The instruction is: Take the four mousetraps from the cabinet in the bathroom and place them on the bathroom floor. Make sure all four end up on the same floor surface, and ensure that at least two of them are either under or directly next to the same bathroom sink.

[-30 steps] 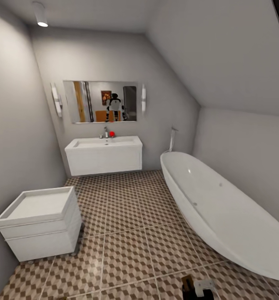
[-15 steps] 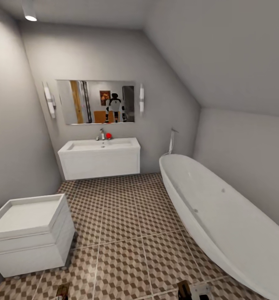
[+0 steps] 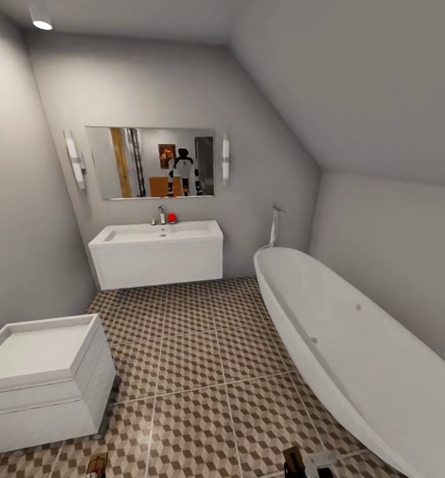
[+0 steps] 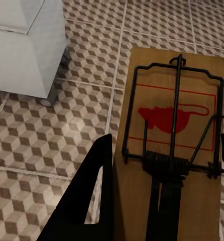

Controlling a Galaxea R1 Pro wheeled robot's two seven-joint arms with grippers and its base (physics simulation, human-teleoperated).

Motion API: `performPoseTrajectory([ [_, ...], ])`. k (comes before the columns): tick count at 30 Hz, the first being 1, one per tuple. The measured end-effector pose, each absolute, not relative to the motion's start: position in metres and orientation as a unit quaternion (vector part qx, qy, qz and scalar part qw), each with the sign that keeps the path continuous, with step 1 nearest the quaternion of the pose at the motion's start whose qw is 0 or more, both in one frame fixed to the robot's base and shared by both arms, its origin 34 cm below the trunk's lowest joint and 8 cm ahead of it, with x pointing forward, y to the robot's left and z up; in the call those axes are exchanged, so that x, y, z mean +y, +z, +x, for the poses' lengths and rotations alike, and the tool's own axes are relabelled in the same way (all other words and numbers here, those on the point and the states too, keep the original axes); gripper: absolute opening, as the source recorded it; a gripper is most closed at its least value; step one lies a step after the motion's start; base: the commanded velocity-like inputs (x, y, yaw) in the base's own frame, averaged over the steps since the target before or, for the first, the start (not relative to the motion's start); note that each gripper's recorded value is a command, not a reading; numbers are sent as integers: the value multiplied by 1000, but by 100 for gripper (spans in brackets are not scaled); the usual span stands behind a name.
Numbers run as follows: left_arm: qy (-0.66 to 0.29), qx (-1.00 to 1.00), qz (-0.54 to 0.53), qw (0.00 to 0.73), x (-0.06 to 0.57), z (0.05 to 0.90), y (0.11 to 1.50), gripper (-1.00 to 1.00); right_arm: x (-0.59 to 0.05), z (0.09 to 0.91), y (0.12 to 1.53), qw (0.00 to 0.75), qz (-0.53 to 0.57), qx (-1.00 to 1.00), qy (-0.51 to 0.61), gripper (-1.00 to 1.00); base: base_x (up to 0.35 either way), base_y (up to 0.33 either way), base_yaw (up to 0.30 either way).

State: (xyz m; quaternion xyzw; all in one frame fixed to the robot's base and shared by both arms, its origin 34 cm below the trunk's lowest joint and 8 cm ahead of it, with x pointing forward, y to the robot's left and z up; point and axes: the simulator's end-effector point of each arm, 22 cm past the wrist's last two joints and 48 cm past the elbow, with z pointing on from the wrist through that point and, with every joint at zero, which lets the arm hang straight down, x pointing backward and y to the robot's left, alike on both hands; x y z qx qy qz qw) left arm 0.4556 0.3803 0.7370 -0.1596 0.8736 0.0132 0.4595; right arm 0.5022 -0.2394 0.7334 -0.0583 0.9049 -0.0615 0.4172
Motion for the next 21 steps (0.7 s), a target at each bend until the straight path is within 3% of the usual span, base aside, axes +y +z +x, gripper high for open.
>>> performPoseTrajectory([
  [5, 12, 876, -159, 455, 379, 455, 735, -100, -243, 520, 738, 403, -59, 911, -72, -100, 0, 0, 0],
  [9, -19, 901, -182, 393, 372, 464, 722, -100, -248, 536, 744, 385, -59, 917, -83, -100, 0, 0, 0],
  [13, -27, 902, -185, 389, 380, 491, 735, -100, -248, 538, 745, 383, -58, 918, -83, -100, 0, 0, 0],
  [21, 17, 911, -84, 404, 363, 521, 753, -100, -248, 536, 743, 380, -59, 919, -83, -100, 5, 0, 0],
])
